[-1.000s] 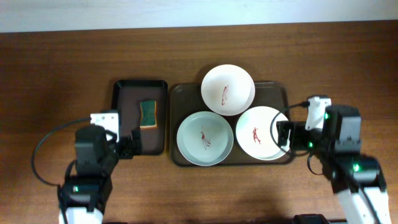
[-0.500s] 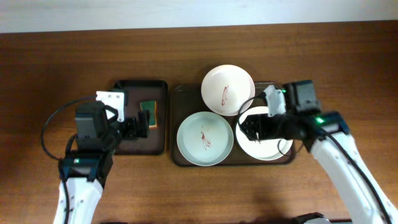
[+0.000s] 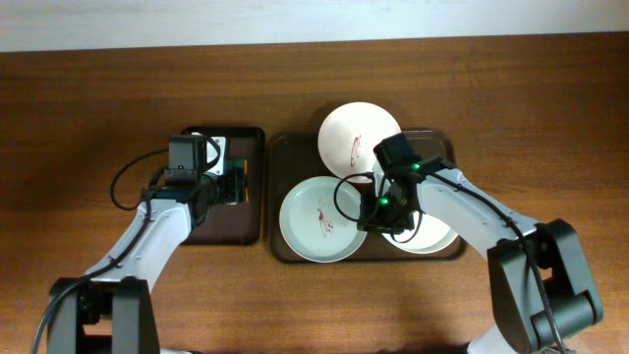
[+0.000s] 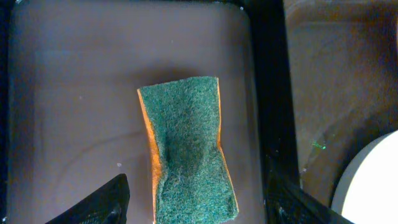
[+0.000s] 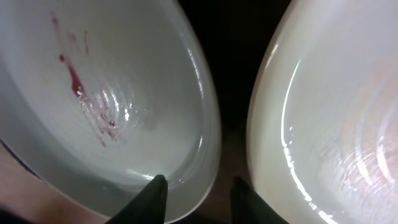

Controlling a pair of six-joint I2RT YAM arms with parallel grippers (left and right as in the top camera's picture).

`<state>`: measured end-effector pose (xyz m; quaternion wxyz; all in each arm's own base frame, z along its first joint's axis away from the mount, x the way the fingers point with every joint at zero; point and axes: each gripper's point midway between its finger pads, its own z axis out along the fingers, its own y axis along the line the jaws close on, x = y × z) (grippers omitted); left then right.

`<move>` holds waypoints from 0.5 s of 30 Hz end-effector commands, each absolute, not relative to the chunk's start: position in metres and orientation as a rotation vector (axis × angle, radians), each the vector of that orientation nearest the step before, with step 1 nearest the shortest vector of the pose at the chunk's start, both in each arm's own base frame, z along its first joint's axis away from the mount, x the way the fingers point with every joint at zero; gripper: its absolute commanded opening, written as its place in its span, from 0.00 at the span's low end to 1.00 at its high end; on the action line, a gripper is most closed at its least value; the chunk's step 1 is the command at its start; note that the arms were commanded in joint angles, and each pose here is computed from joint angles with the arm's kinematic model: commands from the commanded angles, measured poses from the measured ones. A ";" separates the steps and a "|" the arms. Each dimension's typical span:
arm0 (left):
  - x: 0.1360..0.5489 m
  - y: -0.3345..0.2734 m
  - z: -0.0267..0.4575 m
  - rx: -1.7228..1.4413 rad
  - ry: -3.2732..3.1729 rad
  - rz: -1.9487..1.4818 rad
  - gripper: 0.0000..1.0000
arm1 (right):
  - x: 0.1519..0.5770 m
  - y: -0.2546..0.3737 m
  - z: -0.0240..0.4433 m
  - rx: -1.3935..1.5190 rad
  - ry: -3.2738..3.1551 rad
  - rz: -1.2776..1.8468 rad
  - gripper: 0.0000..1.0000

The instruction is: Clean dirty plates on tray and stack at the side

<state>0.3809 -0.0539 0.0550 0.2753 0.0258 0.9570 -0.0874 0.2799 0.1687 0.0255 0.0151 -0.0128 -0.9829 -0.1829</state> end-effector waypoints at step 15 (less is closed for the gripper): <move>0.390 -0.068 0.044 0.113 2.576 -0.240 0.77 | 0.286 0.166 0.011 -0.108 -3.139 -0.425 0.04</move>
